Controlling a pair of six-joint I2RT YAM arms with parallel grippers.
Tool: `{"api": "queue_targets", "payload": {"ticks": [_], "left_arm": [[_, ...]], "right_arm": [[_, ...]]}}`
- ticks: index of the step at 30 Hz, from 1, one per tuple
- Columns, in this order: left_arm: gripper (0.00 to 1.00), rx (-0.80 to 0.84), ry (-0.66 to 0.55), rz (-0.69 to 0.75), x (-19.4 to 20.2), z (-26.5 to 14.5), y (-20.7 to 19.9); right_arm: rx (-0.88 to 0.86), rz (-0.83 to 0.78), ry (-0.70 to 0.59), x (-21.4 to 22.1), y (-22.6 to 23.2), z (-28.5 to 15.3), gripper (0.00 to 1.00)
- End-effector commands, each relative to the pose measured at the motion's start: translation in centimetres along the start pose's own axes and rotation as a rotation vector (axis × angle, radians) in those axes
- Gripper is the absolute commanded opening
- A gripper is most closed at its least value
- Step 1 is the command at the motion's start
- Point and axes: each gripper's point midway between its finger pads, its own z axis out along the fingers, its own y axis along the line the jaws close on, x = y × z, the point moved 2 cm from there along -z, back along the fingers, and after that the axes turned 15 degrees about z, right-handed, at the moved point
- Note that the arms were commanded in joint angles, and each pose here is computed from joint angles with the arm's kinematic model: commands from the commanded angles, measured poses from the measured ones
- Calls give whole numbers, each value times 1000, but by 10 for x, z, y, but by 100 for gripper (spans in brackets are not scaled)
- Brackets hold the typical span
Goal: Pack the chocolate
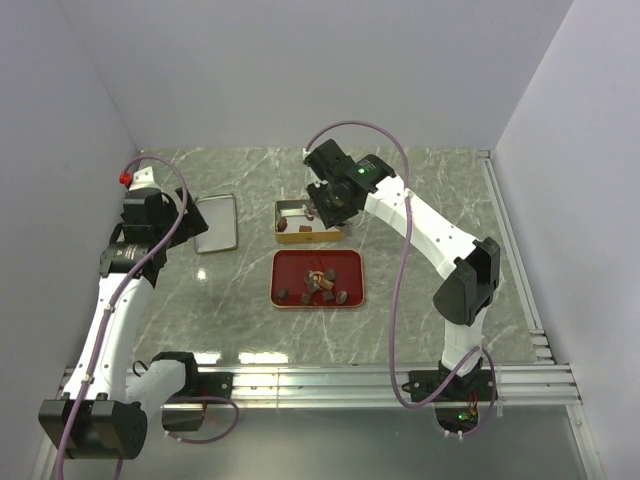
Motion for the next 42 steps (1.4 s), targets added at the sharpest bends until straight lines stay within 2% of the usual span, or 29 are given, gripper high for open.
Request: {"api": "queue_targets", "payload": {"ticks": [1, 7, 20, 27, 36, 42], "left_arm": [[100, -8, -52, 5, -14, -9, 3], [100, -7, -53, 10, -14, -9, 3], [99, -11, -51, 2, -11, -10, 4], [100, -8, -43, -5, -6, -9, 4], [100, -4, -31, -16, 1, -9, 4], [100, -2, -19, -29, 9, -10, 4]], "right_arm": [[-23, 9, -79, -20, 3, -13, 42], [-19, 6, -81, -19, 2, -14, 48], [-59, 23, -67, -6, 2, -34, 47], [-69, 28, -17, 32, 0, -50, 46], [-34, 70, 70, 92, -22, -59, 46], [-40, 75, 116, 120, -20, -57, 46]]}}
